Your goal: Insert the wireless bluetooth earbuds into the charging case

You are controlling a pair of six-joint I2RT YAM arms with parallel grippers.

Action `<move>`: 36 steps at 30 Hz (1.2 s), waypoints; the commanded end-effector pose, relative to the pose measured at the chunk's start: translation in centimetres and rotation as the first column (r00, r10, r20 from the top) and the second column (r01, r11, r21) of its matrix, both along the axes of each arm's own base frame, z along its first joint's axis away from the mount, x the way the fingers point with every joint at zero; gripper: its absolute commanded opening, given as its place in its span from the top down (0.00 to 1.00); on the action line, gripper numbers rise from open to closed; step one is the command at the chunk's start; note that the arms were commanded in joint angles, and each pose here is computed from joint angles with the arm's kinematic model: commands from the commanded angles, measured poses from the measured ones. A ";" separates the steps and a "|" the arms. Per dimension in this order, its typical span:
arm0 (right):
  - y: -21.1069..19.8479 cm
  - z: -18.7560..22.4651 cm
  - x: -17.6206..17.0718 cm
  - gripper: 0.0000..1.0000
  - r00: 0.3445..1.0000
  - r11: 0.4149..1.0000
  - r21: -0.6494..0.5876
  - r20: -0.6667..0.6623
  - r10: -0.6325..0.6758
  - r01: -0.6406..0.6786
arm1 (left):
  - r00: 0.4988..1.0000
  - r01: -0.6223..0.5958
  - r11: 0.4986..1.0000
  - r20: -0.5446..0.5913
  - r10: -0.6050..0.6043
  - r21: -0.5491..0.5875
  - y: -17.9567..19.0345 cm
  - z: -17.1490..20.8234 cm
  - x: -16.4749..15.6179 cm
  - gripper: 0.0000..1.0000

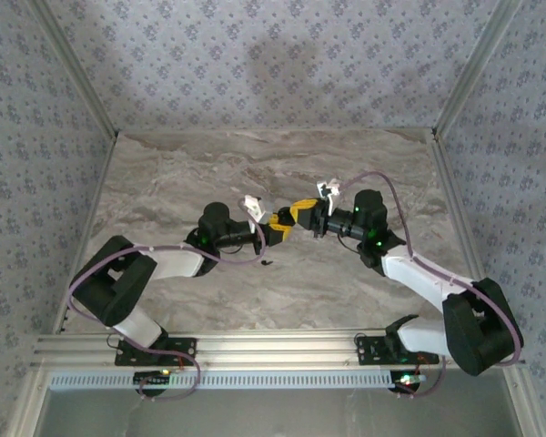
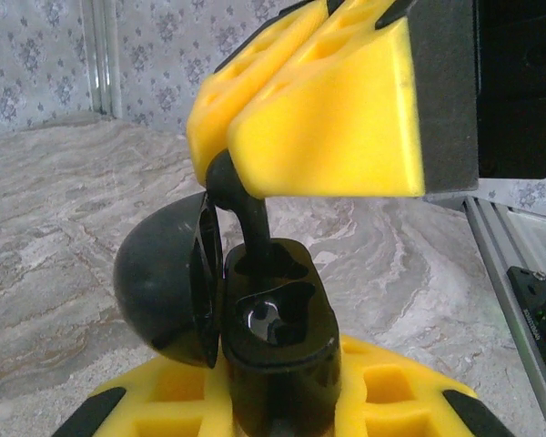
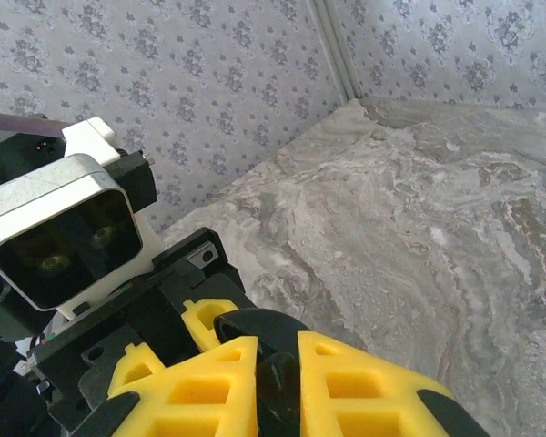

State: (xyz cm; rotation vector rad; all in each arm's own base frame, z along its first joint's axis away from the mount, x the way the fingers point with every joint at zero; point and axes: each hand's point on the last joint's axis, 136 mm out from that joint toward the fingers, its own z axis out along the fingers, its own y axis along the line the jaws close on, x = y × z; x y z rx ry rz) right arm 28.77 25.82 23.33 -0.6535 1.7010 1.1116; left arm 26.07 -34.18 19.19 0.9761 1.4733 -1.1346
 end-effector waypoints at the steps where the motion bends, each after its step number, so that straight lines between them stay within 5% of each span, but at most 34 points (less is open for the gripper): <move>1: 0.0 -2.5 -2.2 0.82 0.994 0.996 -0.037 -0.086 0.073 -0.077 | 0.985 -0.001 0.990 0.169 0.026 -0.143 0.8 6.2 0.0 0.86; 36: -0.5 -2.4 -5.2 0.81 0.957 0.949 -0.130 -0.061 0.283 -0.289 | 0.962 0.168 0.979 0.238 -0.137 -0.112 0.2 7.6 -3.2 0.86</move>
